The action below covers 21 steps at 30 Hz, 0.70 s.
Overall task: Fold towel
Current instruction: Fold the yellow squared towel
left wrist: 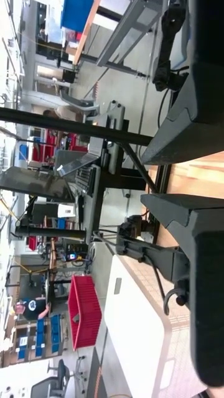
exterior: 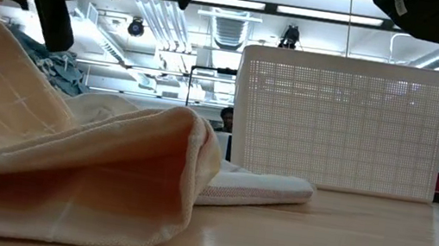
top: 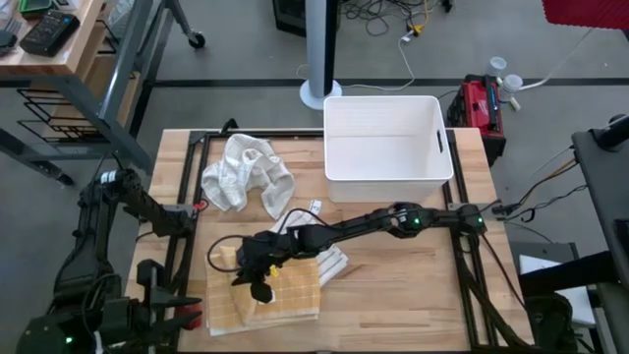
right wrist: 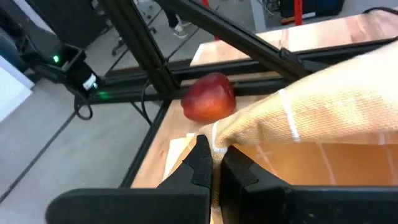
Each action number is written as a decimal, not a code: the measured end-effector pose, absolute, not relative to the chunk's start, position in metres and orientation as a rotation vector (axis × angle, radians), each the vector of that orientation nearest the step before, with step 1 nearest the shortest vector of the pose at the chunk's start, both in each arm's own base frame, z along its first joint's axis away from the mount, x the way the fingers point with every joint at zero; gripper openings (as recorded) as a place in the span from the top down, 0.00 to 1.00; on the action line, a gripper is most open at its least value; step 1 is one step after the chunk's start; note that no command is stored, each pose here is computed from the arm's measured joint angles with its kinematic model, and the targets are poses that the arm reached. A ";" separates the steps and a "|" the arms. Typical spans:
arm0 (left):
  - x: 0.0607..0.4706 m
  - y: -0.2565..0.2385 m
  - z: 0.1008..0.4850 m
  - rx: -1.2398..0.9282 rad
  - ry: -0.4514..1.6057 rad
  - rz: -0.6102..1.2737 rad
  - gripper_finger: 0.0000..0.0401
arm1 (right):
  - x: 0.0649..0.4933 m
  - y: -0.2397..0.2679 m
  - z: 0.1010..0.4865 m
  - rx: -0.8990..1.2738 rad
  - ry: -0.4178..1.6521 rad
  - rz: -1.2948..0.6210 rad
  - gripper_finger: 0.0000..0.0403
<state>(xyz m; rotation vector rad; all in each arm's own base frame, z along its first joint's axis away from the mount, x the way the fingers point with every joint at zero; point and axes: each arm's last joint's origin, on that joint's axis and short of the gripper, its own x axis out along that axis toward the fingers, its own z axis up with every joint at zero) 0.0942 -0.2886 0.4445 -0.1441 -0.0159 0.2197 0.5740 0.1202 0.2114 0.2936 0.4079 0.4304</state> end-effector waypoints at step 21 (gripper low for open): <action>0.095 -0.288 0.443 -0.130 -0.015 0.224 0.81 | 0.577 0.125 0.203 0.308 0.381 0.415 0.69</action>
